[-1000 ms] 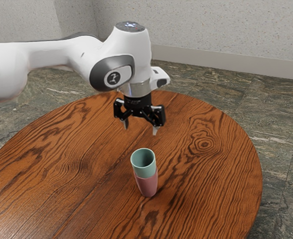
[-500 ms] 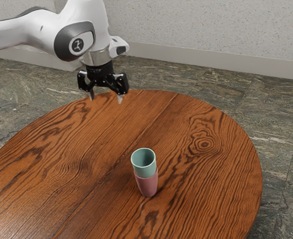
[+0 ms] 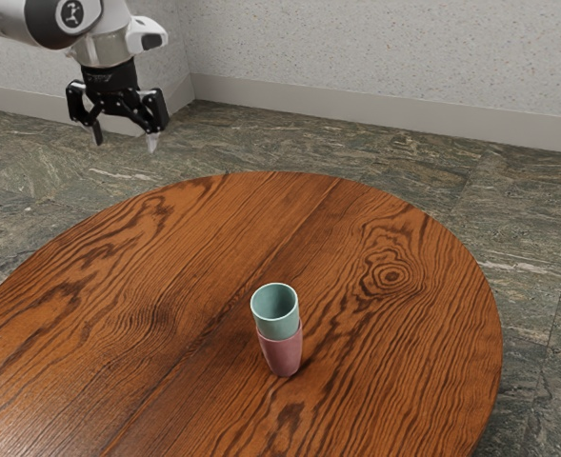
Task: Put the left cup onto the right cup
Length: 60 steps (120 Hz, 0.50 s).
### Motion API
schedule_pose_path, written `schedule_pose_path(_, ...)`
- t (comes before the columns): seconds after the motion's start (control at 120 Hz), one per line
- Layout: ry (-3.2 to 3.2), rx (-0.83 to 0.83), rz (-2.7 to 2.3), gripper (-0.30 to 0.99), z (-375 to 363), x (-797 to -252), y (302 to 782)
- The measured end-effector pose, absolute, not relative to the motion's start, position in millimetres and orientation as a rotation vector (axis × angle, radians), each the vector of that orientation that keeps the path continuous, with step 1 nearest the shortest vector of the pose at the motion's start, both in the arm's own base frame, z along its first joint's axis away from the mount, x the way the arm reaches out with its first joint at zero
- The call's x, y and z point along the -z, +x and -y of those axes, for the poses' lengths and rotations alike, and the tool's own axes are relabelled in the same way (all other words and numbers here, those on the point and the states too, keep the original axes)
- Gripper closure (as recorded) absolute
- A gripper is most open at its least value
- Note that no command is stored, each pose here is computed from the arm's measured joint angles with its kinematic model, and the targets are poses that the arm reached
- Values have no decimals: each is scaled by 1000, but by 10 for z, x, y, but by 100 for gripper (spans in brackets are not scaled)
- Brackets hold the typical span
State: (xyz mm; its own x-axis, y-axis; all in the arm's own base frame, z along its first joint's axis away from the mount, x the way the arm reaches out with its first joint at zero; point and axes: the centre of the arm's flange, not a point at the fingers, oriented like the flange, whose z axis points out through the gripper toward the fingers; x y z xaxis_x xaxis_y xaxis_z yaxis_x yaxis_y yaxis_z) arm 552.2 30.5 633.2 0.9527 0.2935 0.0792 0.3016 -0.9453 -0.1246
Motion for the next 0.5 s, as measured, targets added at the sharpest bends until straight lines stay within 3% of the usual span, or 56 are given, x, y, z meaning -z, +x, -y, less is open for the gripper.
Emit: schedule_pose_path(0.5,-2998,47,157,0,355,-6304,5486)
